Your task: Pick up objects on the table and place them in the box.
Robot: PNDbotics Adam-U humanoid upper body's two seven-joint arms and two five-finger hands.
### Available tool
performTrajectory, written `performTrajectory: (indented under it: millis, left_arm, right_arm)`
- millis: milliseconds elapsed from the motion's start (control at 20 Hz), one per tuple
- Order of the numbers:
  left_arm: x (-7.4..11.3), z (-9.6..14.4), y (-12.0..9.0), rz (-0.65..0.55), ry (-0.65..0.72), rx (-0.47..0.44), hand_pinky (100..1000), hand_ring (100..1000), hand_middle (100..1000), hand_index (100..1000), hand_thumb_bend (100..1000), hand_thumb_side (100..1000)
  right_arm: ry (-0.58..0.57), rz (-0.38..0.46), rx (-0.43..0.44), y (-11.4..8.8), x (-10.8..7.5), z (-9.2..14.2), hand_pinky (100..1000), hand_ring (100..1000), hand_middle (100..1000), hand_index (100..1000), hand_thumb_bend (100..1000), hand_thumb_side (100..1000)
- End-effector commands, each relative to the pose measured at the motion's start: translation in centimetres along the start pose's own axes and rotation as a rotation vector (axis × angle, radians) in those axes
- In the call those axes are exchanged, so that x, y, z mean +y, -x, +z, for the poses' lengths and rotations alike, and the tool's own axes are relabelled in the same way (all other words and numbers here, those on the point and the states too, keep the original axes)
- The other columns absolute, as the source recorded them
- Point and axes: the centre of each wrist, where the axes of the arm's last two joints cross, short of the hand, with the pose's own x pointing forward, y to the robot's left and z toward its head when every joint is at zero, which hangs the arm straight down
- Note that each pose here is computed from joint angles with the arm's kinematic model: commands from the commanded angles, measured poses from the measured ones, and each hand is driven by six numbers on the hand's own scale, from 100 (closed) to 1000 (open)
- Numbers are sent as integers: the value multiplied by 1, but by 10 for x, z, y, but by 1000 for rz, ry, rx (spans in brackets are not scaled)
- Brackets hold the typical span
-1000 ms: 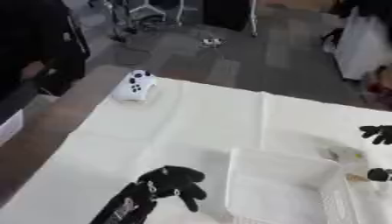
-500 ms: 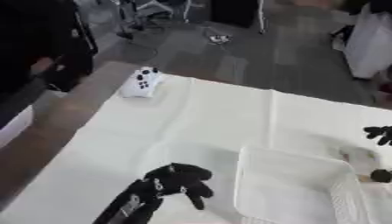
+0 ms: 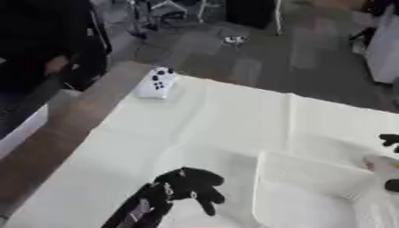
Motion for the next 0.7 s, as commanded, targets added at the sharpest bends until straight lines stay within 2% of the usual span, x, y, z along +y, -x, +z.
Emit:
performTrajectory:
  millis: [50, 700]
  left_arm:
    - [4, -6, -5, -9, 18, -25, 529, 710, 814, 888, 569, 790]
    - [5, -5, -5, -13, 25, -24, 532, 711, 814, 887, 567, 789]
  right_arm:
    - [13, 27, 35, 11, -14, 9, 781, 767, 831, 1000, 954, 1000]
    - [-48, 64, 38, 13, -12, 15, 829, 784, 841, 1000, 951, 1000]
